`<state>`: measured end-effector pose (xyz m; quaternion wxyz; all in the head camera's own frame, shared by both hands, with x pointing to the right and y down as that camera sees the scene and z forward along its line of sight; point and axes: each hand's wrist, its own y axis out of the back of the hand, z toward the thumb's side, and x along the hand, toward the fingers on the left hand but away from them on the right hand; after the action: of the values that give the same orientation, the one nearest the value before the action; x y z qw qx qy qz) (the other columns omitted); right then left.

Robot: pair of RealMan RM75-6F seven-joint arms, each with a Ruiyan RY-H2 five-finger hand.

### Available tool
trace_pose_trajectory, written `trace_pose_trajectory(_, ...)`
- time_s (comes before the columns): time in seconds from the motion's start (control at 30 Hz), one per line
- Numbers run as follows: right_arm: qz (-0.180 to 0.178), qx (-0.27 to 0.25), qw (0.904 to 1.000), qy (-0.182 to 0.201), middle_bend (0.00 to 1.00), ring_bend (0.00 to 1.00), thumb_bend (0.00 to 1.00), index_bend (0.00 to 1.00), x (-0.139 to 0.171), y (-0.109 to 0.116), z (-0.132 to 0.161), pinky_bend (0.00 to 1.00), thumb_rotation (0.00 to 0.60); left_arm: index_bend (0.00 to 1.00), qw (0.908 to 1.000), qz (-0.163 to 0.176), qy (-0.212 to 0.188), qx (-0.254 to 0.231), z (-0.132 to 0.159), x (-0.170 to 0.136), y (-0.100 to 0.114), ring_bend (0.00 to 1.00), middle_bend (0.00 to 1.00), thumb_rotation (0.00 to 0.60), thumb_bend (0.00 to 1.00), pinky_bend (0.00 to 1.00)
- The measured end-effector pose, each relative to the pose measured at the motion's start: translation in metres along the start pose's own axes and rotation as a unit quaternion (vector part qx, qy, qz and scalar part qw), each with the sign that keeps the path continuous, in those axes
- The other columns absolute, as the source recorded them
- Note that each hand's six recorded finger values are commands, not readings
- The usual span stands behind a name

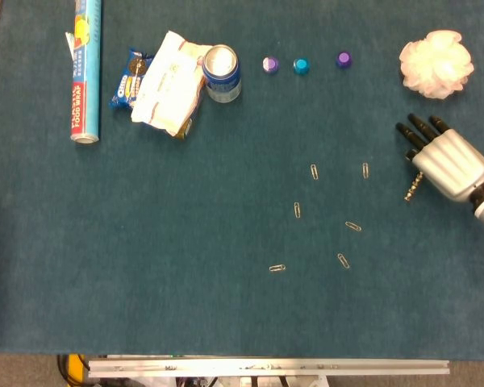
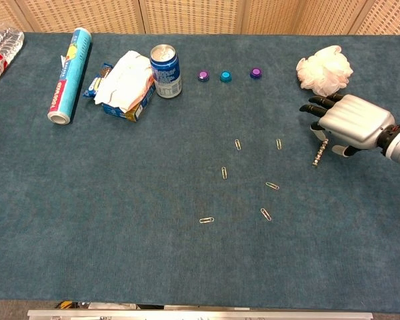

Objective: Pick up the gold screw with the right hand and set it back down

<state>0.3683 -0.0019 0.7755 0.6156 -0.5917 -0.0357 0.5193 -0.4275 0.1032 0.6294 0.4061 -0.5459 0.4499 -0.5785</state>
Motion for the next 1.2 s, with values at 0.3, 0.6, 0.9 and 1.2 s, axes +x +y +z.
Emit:
trace_pose_trajectory(0.3, 0.004, 0.002, 1.0000, 0.000, 0.10, 0.00, 0.23, 0.52, -0.0030, -0.0001, 0.0010, 0.18, 0.600, 0.37, 1.0000, 0.000, 0.001, -0.001, -0.0004, 0.0000, 0.0000, 0.22, 0.29, 0.600, 0.08, 0.41)
trace_pose_trajectory(0.6, 0.008, 0.004, 1.0000, 0.002, 0.10, 0.00, 0.23, 0.52, -0.0060, -0.0008, 0.0031, 0.18, 0.600, 0.37, 1.0000, 0.000, 0.001, -0.002, -0.0011, -0.0004, 0.0007, 0.22, 0.29, 0.600, 0.08, 0.41)
trace_pose_trajectory(0.9, 0.011, 0.005, 0.9999, 0.004, 0.10, 0.00, 0.23, 0.53, -0.0079, -0.0018, 0.0048, 0.18, 0.600, 0.37, 1.0000, 0.002, 0.001, -0.003, -0.0014, -0.0007, 0.0017, 0.22, 0.29, 0.600, 0.08, 0.41)
trace_pose_trajectory(1.2, 0.013, 0.004, 0.9999, 0.003, 0.10, 0.00, 0.24, 0.55, -0.0087, -0.0024, 0.0046, 0.18, 0.600, 0.37, 1.0000, 0.001, 0.001, -0.002, -0.0012, -0.0008, 0.0017, 0.22, 0.29, 0.600, 0.08, 0.41)
